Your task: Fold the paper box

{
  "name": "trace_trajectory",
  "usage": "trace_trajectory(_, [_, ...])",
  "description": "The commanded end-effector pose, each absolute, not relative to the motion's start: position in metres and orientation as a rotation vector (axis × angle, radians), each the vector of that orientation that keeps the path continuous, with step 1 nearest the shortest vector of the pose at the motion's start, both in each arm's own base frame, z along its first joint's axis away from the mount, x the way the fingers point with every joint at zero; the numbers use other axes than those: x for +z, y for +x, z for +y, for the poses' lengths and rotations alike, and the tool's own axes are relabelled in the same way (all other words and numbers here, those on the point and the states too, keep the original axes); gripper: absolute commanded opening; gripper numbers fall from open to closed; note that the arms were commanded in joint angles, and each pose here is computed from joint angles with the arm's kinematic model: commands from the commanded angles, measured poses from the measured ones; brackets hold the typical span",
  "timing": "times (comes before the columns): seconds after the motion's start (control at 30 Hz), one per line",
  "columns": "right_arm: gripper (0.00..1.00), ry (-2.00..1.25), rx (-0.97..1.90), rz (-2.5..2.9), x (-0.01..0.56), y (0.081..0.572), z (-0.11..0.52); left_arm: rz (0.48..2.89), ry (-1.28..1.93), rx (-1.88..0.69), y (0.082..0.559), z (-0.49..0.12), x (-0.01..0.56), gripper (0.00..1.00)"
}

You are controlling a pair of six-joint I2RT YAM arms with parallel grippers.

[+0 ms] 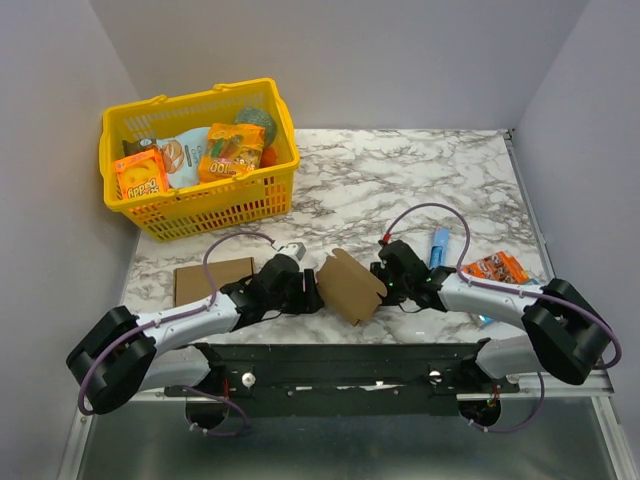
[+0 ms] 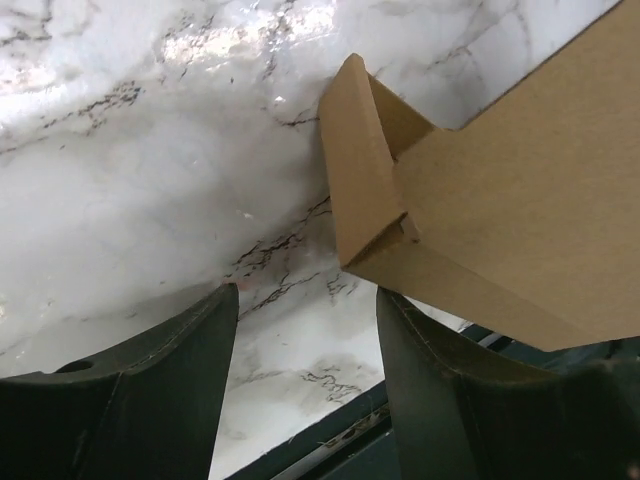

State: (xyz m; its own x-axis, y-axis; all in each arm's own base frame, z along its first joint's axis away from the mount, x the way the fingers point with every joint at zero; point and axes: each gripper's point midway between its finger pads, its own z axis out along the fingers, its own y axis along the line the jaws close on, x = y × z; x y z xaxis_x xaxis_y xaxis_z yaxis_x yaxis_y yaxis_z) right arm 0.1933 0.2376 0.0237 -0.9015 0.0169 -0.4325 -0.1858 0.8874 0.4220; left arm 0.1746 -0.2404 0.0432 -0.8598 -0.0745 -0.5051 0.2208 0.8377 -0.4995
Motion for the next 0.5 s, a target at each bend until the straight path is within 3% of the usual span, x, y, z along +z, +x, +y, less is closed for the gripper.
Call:
trace_trajectory(0.0, [0.38, -0.084, 0.671, 2.613, 0.031, 0.190, 0.236, 2.378, 0.116, -0.868, 0.194, -0.252, 0.070, 0.66])
trace_trajectory(0.27, [0.47, -0.066, 0.728, 2.569, 0.047, 0.191, 0.244, 2.311, 0.020, -0.966, 0.224, -0.246, 0.061, 0.66])
trace_trajectory(0.47, [0.51, 0.018, 0.735, 2.541, 0.056, 0.189, 0.236, 2.294, 0.025, -0.874, 0.251, -0.237, 0.063, 0.67])
